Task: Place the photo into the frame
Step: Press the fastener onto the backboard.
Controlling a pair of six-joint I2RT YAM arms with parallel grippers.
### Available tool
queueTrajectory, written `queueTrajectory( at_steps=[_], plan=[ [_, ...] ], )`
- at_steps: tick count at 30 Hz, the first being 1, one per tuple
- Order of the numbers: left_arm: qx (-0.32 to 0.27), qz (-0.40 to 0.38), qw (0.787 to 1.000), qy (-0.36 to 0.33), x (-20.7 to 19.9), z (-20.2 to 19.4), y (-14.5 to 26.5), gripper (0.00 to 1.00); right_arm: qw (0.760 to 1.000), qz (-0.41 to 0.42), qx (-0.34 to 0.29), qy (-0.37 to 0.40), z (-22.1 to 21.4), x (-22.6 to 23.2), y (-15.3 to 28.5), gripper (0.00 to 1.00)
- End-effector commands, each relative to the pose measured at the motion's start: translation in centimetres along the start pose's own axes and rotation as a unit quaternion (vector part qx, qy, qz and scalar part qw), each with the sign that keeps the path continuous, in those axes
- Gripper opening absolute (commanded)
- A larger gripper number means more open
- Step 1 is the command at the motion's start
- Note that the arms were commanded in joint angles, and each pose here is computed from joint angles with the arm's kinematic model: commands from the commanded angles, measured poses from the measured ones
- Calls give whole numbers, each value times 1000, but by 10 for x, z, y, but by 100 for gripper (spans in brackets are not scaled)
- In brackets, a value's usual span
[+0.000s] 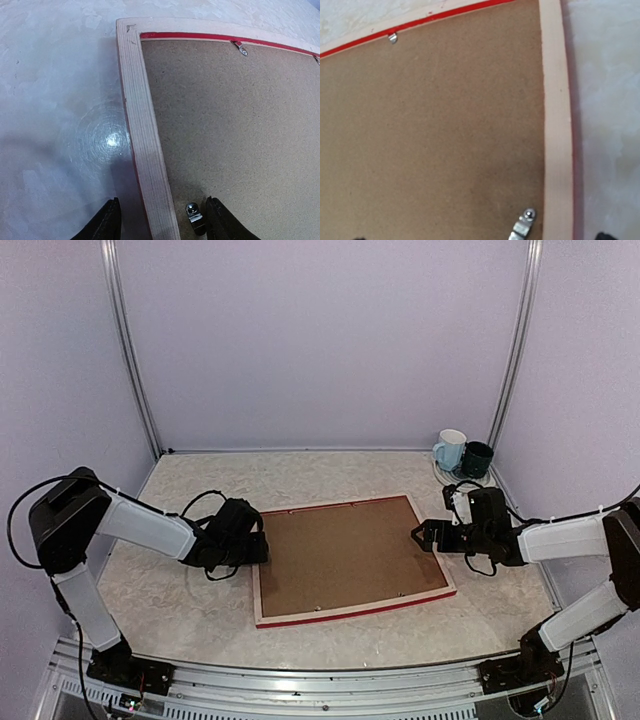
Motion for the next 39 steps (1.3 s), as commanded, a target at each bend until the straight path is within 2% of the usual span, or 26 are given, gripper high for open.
queueTrajectory(
  at_steps=[1,26,39],
  plan=[
    [42,34,998,-23,15,-25,-6,56,1000,2,-8,-1,3,-1,1,99],
    [44,38,998,-23,22,-32,-2,48,1000,5,-10,1,5,1,3,99],
    [38,32,999,-18,22,-29,5,38,1000,2,-12,2,6,0,5,99]
  ],
)
Point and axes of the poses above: each gripper's point midway between its finger pads, its own y axis back along the fingers, its own x axis along the line the jaws close on, z = x × y, the point moved 2 cm from there along y, back along the fingers, and after that the axes turned 8 degrees about y, right-handed, at the moved point
